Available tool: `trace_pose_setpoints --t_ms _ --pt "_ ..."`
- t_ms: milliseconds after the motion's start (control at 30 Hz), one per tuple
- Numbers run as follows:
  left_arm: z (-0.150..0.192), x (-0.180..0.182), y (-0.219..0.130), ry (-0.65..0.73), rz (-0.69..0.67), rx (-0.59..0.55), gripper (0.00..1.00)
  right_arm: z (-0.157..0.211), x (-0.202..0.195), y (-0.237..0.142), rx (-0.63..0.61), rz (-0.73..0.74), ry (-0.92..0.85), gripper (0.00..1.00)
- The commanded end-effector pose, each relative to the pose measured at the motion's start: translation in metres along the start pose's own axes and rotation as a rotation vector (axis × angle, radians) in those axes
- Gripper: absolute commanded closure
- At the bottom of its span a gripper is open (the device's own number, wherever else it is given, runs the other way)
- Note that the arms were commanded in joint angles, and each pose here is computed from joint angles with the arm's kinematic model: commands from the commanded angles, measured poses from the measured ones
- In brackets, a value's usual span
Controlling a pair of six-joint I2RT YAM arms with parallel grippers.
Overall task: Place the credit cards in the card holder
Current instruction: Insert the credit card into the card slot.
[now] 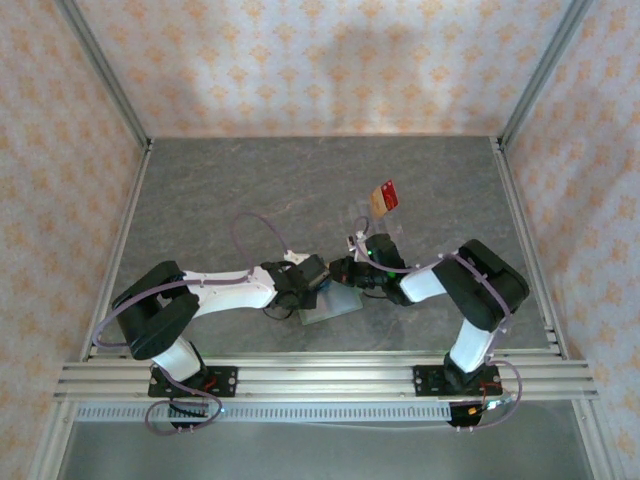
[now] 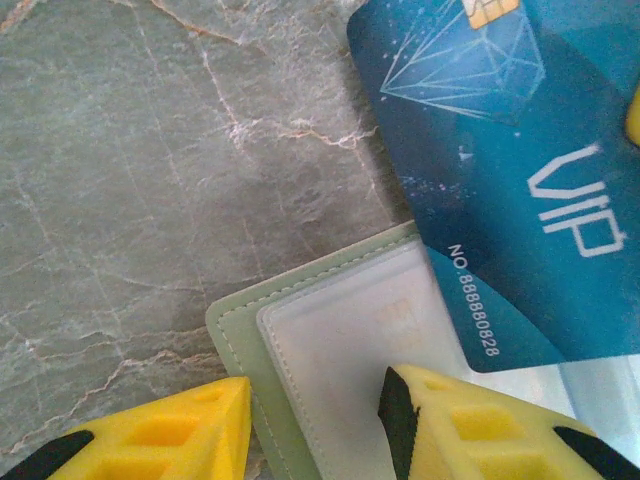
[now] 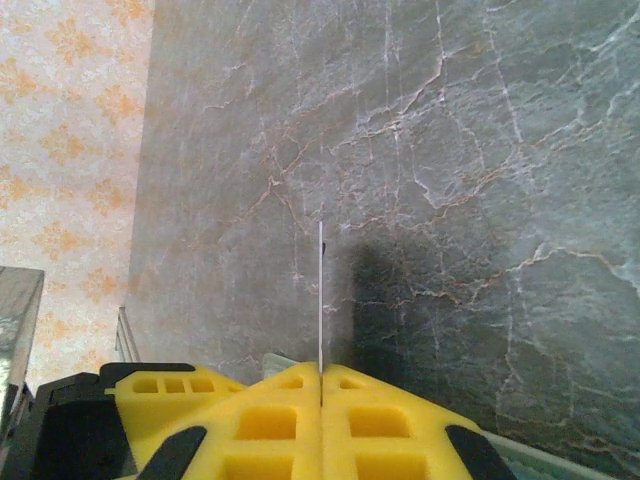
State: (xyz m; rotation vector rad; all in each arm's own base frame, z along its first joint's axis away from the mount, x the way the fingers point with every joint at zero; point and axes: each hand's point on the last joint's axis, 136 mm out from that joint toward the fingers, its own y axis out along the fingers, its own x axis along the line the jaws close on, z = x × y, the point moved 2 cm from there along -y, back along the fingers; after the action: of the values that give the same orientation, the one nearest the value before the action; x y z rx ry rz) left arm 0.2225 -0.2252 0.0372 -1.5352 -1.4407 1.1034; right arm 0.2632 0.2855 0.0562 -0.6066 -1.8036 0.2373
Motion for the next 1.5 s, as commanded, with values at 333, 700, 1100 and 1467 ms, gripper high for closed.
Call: trace_pose_setpoints --t_ms 333,700,1100,1467 --pt "0.031 0.032 0.016 0.032 -0.124 0.088 0.59 0.005 -0.003 -0.012 -0.036 0.033 -0.026 1.0" --pt "0.032 0.033 0.017 0.028 -0.126 0.087 0.59 0.02 -0.017 -0.017 -0.031 0.074 -0.008 1.0" --pt "0.033 0.033 0.02 0.025 -0.13 0.092 0.59 0.045 -0.025 -0.019 -0.002 0.063 0.026 1.0" --pt "0.034 0.034 0.021 0.023 -0.137 0.093 0.59 0.051 -0.028 -0.031 -0.001 0.113 -0.002 1.0"
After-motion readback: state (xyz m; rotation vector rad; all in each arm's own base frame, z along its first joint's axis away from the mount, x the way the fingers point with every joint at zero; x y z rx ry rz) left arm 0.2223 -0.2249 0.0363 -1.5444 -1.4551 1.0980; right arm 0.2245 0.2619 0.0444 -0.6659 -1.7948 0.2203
